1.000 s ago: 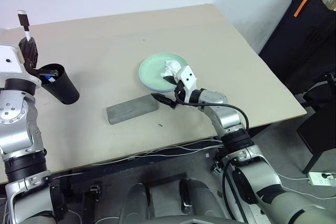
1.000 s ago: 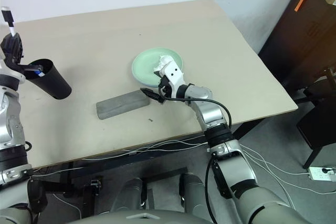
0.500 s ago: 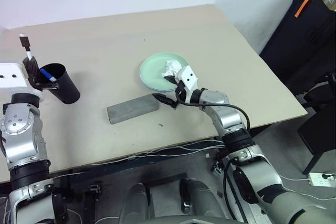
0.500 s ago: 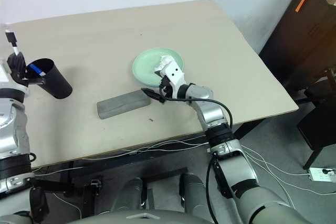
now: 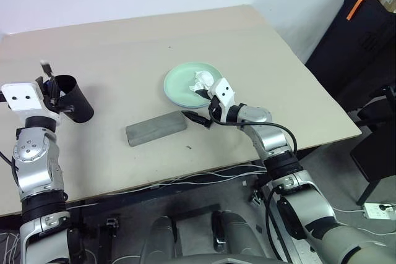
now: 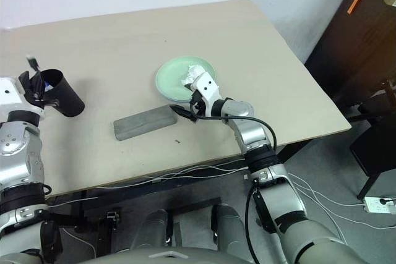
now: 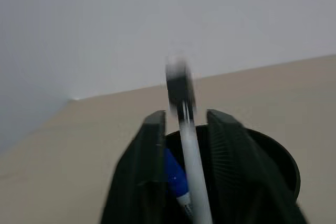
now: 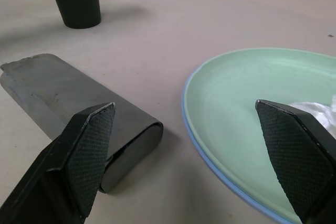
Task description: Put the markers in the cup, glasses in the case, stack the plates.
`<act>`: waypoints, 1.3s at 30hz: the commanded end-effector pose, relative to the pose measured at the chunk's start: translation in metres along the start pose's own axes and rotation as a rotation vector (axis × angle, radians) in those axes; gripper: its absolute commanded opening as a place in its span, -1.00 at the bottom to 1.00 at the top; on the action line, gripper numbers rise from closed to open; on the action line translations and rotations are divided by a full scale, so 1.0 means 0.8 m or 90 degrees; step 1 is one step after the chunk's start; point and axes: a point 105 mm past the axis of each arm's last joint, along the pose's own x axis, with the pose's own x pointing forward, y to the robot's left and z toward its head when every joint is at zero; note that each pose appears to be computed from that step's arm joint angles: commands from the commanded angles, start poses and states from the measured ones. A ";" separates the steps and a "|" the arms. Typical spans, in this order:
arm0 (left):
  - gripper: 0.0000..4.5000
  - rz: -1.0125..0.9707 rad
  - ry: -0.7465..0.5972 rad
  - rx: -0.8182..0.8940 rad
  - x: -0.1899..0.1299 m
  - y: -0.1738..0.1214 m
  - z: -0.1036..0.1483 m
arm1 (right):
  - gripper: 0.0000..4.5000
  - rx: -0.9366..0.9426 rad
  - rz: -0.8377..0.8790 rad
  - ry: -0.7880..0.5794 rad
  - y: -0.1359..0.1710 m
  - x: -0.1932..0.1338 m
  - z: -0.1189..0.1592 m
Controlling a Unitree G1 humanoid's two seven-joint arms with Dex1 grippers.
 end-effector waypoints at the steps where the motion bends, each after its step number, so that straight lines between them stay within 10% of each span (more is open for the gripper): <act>1: 0.23 0.006 -0.043 0.008 0.003 0.004 0.024 | 1.00 -0.035 0.005 -0.029 0.001 0.003 0.022; 6: 1.00 0.009 -0.062 0.014 0.004 0.006 0.039 | 1.00 -0.028 0.008 -0.039 0.002 0.004 0.025; 18: 1.00 -0.289 -0.125 -0.096 -0.081 -0.042 0.120 | 1.00 0.097 0.083 -0.132 -0.016 -0.023 0.073; 39: 1.00 -0.354 0.029 -0.124 -0.123 -0.058 0.022 | 1.00 0.105 0.119 -0.141 -0.014 -0.037 0.077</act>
